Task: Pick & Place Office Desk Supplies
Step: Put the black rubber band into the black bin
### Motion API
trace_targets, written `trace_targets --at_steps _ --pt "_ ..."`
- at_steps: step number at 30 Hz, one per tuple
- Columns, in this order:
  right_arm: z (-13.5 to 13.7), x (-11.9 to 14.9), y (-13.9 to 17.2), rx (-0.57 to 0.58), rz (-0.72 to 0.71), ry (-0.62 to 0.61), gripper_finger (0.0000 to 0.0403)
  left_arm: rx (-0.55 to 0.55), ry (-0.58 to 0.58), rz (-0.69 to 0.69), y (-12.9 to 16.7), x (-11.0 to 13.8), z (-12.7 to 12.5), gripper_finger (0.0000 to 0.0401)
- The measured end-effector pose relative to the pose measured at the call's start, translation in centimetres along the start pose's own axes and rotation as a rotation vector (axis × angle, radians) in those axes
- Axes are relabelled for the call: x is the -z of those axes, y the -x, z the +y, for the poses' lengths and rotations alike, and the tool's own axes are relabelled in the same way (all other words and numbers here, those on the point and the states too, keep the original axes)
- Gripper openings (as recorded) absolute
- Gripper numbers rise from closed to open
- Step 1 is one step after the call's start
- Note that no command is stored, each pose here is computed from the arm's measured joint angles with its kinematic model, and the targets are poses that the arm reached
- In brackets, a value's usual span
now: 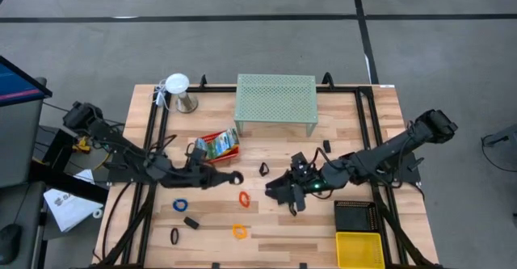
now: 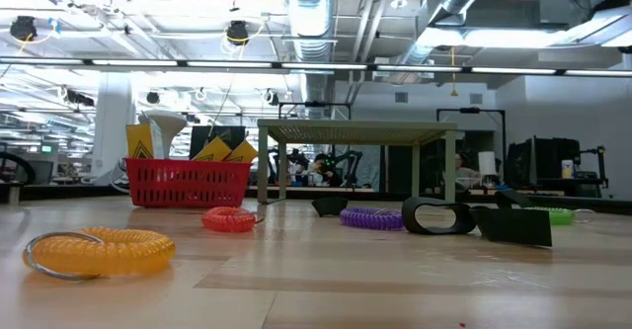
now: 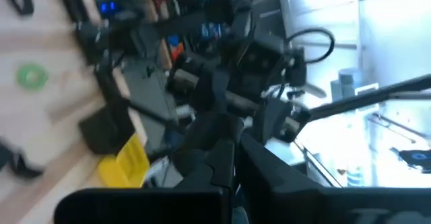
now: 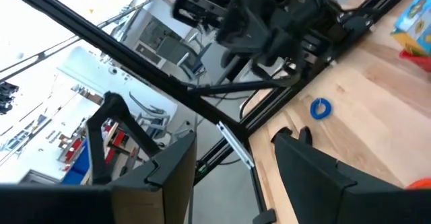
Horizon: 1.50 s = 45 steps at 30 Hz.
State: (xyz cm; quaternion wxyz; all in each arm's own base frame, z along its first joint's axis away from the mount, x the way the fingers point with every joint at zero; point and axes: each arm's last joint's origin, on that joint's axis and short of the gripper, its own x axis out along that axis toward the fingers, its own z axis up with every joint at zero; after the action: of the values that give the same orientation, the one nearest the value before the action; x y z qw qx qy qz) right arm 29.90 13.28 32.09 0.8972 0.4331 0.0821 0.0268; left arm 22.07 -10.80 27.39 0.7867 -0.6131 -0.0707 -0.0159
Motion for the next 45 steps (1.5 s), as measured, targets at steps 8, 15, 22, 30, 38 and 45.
trace_targets --at_steps 8,15,22,30,38,45 --pt "-0.2 -1.0 -0.3 -0.014 -0.048 0.024 0.0198 0.048 -0.045 0.011 -3.9 -0.5 -1.8 0.0002" --pt "-0.5 -1.1 -0.3 0.006 -0.043 0.032 0.0198 0.085 -0.041 0.065 -6.6 -0.1 -1.7 0.0002" --pt "-0.8 -1.3 -0.4 0.025 -0.042 0.035 0.0198 0.099 -0.022 0.071 -7.3 0.0 -1.4 0.0002" --pt "-1.1 -1.7 -0.5 0.033 -0.053 0.045 0.0168 0.099 -0.025 0.071 -7.3 0.0 -1.4 0.0003" --pt "-0.7 -1.1 -0.4 0.014 -0.033 0.076 0.0014 0.079 -0.058 0.053 -7.4 -0.2 -1.2 0.0007" --pt "0.1 -0.1 0.0 -0.006 -0.016 0.055 0.0004 0.085 -0.105 0.084 -7.3 -0.1 -1.1 0.0033"
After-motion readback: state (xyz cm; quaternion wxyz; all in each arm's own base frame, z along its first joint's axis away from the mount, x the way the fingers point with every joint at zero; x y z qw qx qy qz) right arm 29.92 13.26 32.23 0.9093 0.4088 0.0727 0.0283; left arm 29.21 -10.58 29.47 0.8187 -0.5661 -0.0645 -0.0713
